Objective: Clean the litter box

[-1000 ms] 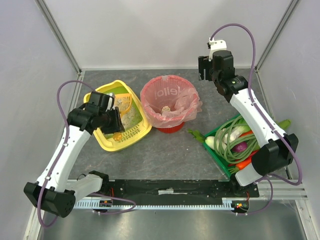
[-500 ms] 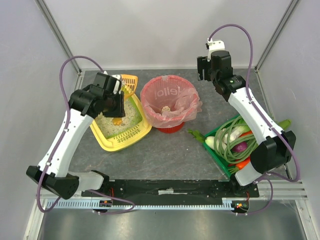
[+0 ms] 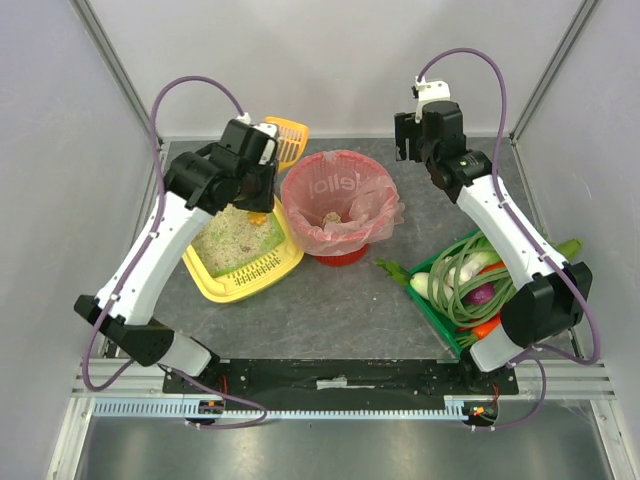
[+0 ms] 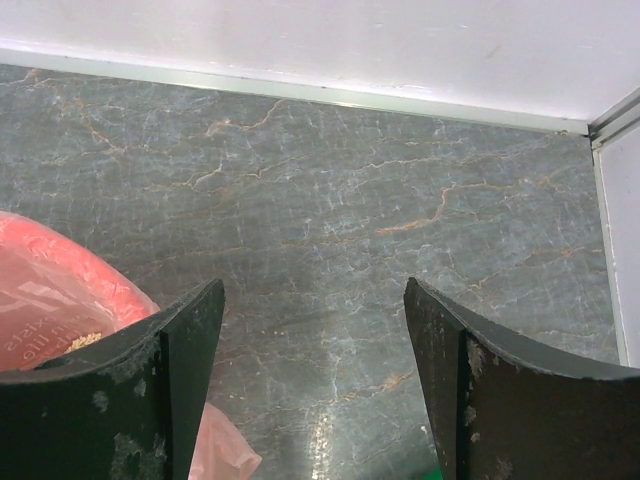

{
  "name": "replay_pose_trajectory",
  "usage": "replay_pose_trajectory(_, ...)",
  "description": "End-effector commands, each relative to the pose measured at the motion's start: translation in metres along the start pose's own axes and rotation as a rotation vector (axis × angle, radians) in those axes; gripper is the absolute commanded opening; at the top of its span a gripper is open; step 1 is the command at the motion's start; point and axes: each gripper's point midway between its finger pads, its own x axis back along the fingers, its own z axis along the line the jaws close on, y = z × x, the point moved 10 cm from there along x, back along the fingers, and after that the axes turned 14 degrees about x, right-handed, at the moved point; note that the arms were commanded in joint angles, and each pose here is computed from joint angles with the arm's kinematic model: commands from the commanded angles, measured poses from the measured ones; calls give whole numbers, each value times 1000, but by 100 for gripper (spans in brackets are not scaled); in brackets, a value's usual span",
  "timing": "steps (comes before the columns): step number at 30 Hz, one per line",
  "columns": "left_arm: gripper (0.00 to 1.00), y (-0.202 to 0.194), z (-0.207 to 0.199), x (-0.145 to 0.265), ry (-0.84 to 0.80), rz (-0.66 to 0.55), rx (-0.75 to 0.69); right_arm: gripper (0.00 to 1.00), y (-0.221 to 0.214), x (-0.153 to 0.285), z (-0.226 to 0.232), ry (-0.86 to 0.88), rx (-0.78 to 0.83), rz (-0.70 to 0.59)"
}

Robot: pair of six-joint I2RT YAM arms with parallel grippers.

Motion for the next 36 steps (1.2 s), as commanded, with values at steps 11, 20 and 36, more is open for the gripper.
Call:
replay_pose_trajectory(11, 2, -2, -44, -26, 95, 18, -311, 81, 7, 29, -18, -83, 16, -64)
replay_pose_trajectory(20, 2, -17, -56, -35, 194, 49, -463, 81, 8, 29, -18, -85, 8, -69)
replay_pose_trajectory(36, 2, -44, -73, -44, 366, 26, -680, 81, 5, 29, -17, -81, 11, -66)
